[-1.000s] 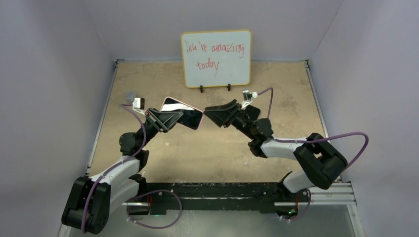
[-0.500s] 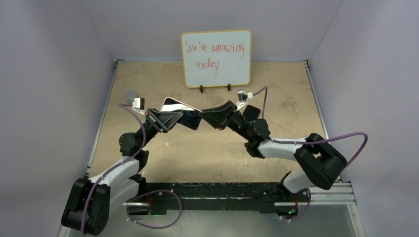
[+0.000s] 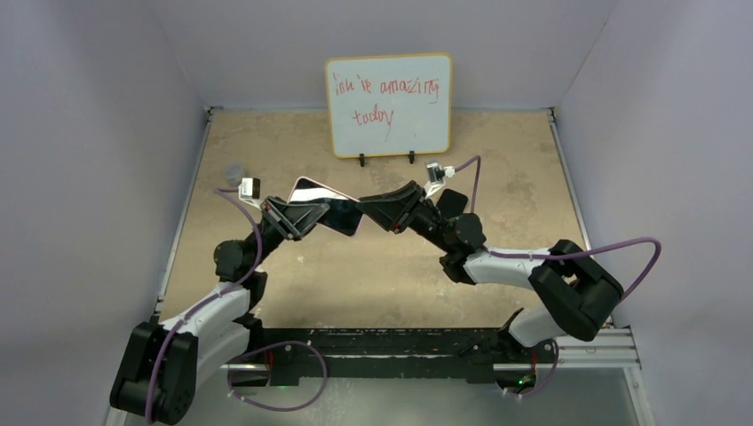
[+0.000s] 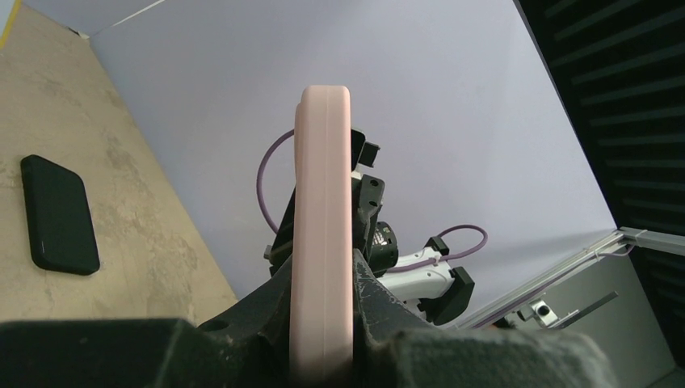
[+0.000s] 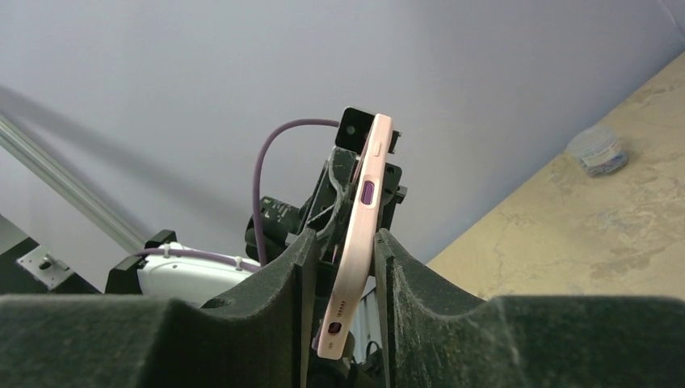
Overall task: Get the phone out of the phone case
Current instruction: Remove the phone case from the phone.
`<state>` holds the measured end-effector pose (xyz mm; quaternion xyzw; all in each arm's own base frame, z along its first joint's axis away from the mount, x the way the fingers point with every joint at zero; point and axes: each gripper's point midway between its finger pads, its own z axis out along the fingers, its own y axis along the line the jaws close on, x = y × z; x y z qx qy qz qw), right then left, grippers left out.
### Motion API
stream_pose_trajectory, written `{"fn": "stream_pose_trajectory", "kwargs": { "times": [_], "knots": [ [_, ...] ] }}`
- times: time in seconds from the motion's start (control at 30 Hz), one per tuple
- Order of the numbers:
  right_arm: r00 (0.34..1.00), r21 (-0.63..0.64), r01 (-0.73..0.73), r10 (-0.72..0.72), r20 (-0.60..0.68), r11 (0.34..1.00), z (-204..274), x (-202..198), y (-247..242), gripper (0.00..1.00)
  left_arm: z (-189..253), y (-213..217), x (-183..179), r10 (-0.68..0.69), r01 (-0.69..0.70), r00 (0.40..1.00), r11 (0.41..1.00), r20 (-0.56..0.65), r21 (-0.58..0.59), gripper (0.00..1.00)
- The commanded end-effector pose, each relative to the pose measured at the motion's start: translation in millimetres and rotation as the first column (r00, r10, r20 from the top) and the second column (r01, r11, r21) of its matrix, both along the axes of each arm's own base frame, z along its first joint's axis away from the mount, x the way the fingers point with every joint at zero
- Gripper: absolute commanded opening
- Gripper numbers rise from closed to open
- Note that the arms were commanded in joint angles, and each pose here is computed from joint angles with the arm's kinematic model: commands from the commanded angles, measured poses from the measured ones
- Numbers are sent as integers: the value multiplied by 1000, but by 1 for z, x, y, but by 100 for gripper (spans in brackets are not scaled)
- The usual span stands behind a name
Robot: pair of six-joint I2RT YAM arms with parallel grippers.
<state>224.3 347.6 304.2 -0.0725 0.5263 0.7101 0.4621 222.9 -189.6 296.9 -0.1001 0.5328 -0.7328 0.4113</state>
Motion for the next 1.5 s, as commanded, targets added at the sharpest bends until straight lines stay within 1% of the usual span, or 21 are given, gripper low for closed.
{"fn": "stream_pose_trajectory", "kwargs": {
  "times": [0.0,0.13,0.3,0.4,0.53,0.7,0.9,1.07,1.2,1.27,1.37,1.4,1.43,1.47],
  "knots": [
    [979,193,-22,-19,205,981,66,-25,-23,35,24,4,-13,5,0,994,999,111,-40,0],
    [978,194,-23,-18,208,981,67,-25,-23,27,25,4,-14,3,1,993,999,115,-40,0],
    [979,198,-35,-7,205,979,66,-26,-22,13,26,5,-15,4,1,993,999,119,-42,0],
    [978,207,-48,4,210,977,67,-29,-23,10,25,5,-16,4,1,993,999,121,-40,0],
    [977,216,-58,11,215,975,72,-32,-25,4,27,6,-19,2,4,990,999,139,-47,0],
    [964,221,-99,39,262,970,84,-42,-29,0,28,5,-24,-6,14,988,999,157,-48,0],
    [930,213,-190,107,350,958,103,-62,-33,0,42,5,-41,-39,56,964,997,265,-59,0],
    [881,179,-278,176,440,944,116,-81,-33,0,57,2,-62,-94,116,907,993,410,-29,0],
    [832,124,-345,242,499,930,119,-96,-30,0,60,-1,-69,-124,138,885,990,450,1,0],
    [818,106,-366,266,509,925,119,-99,-29,0,63,-1,-71,-124,137,876,991,466,5,0],
    [831,98,-350,261,491,932,114,-92,-31,0,65,0,-72,-120,136,874,991,470,0,0],
    [845,90,-338,260,468,937,110,-88,-32,2,65,0,-71,-115,133,879,991,463,-6,0],
    [863,93,-318,248,440,943,107,-81,-33,5,63,0,-68,-111,130,886,992,451,-11,0],
    [884,97,-287,224,410,953,103,-72,-35,15,61,1,-65,-103,122,896,992,431,-17,0]
  ]
}}
